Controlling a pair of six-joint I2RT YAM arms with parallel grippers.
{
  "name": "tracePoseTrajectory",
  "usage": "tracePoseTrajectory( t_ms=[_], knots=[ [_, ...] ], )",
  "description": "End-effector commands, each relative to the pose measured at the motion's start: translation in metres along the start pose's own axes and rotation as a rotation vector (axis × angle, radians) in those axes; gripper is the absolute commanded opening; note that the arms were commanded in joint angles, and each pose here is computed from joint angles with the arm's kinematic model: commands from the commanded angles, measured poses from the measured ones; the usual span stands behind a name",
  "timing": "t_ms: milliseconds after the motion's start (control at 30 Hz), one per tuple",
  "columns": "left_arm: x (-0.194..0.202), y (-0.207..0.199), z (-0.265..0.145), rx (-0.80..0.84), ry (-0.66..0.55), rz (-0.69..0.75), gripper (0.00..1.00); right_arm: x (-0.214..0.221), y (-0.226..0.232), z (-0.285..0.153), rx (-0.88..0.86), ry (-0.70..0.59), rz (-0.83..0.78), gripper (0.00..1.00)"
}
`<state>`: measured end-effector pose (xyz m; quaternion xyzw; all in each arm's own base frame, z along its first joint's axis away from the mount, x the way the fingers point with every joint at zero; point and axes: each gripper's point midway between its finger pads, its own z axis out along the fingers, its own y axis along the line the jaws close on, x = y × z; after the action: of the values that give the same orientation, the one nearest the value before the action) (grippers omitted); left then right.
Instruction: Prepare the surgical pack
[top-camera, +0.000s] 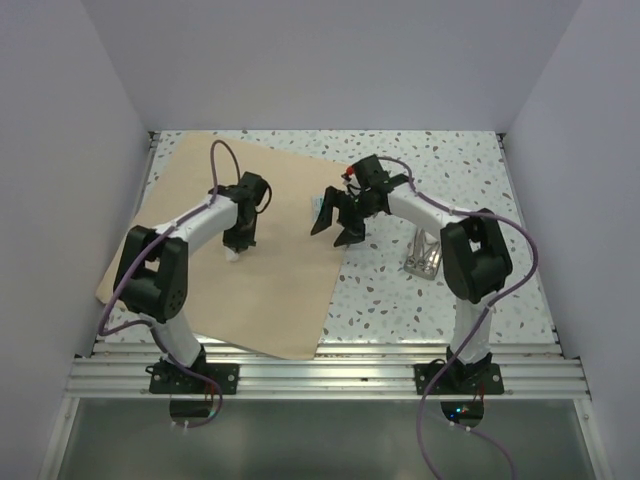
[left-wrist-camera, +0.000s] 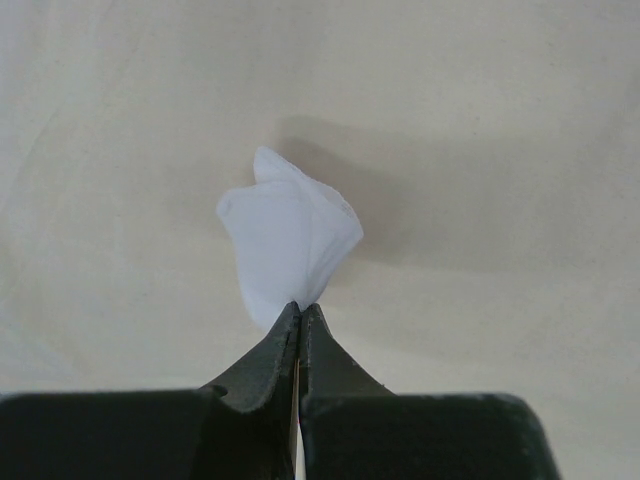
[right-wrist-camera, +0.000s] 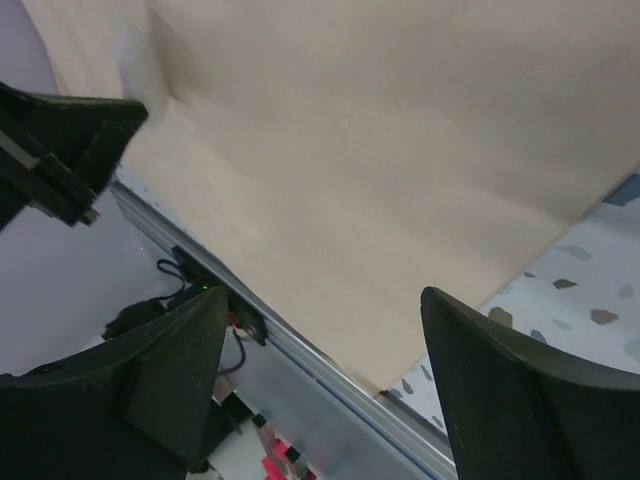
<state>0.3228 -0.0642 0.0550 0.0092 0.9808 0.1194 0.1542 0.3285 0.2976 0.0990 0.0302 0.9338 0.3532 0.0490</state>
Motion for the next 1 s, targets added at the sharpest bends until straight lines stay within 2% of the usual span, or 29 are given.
tracePoseTrajectory(
  t_ms=[0,200,500,733,967],
  knots=[
    [-0.001,-0.026,-0.012,0.117,-0.041,-0.007,0.0,-0.018,0.037,0.011,-0.081,-0.028,0.067,0.82],
    [0.009,-0.05,-0.021,0.205,-0.072,0.027,0.0,-0.026,0.064,0.038,-0.105,-0.019,0.161,0.82],
    [0.02,-0.071,-0.038,0.294,-0.124,0.065,0.0,-0.01,0.089,0.077,-0.089,0.03,0.283,0.81],
    [0.022,-0.08,-0.044,0.343,-0.15,0.086,0.0,0.014,0.092,0.095,-0.051,0.089,0.279,0.8],
    [0.026,-0.091,-0.048,0.38,-0.169,0.114,0.0,0.021,0.092,0.105,-0.035,0.114,0.279,0.8]
  ],
)
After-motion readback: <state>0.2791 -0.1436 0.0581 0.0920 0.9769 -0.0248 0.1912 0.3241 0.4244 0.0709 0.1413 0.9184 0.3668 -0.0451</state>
